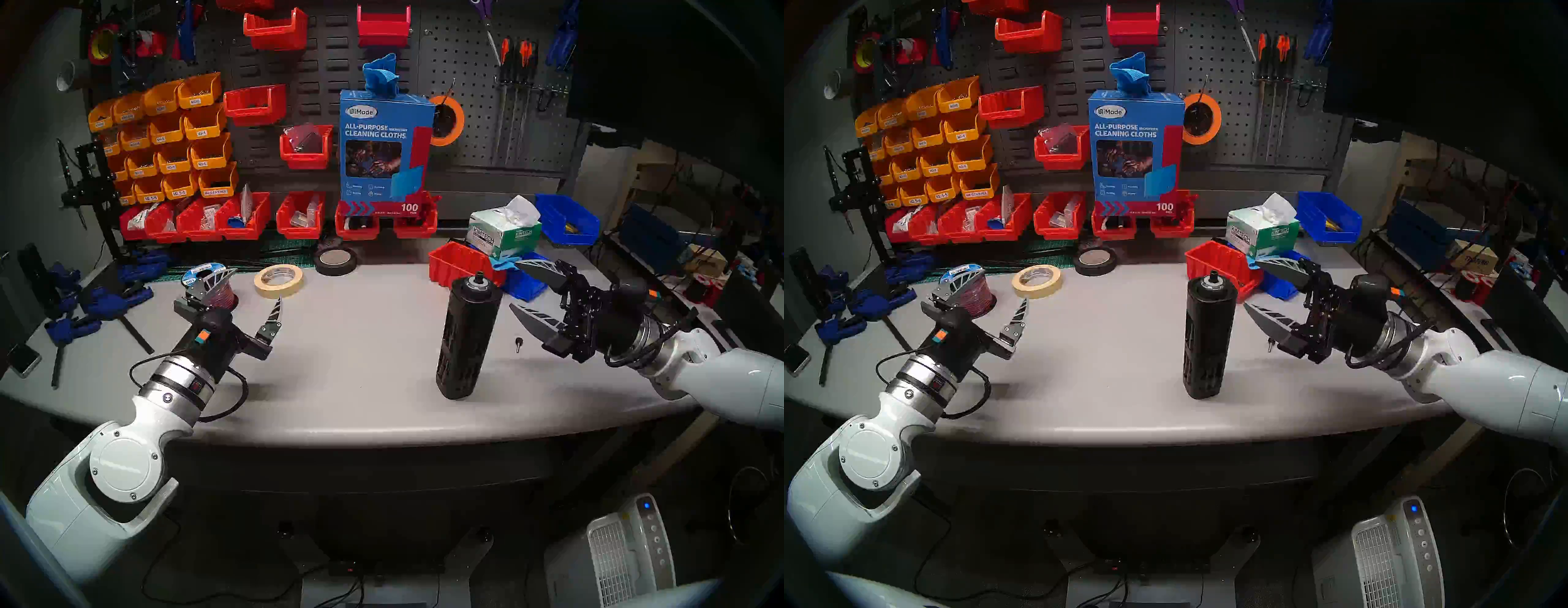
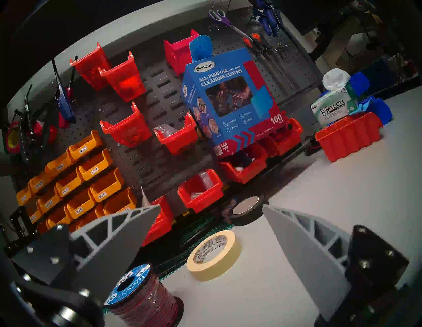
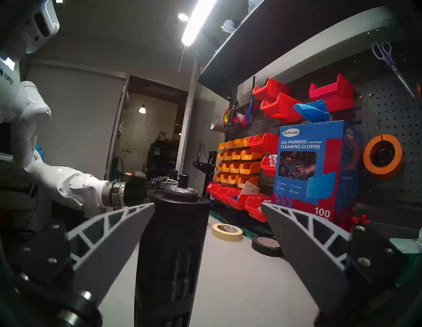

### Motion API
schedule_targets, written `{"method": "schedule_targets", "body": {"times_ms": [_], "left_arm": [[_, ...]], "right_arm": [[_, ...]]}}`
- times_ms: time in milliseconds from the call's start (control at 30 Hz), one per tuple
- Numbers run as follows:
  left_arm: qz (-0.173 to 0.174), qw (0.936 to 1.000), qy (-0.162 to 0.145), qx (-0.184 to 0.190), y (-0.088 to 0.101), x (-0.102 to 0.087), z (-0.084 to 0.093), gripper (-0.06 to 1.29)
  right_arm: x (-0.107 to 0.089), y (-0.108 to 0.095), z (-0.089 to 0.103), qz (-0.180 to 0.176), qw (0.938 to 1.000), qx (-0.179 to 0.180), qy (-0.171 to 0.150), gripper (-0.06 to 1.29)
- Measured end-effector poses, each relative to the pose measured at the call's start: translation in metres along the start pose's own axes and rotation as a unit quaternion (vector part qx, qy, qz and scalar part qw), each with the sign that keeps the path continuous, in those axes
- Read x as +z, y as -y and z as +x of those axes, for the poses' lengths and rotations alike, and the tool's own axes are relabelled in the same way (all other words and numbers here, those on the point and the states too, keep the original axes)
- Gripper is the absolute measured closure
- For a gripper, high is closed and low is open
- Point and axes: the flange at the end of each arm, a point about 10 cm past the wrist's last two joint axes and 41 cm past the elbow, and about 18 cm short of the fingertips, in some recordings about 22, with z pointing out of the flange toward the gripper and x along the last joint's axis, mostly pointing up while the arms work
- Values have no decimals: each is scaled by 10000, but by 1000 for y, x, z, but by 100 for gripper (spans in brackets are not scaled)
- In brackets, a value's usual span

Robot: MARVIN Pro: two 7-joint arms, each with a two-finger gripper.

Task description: Pick a screwdriver bit and insert it into the screwdriver

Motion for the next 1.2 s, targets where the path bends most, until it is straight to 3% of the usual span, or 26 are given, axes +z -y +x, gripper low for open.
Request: {"method": "schedule_targets", "body": {"times_ms": [600,1200], "left_arm": [[-6,10000,0,5,0,0,0,2],[-7,10000,-6,10,0,0,0,2]], "right_arm": [[13,9,9,580,9980,232,49,1],[19,8,25,1200,9916,437,183,-1]]}}
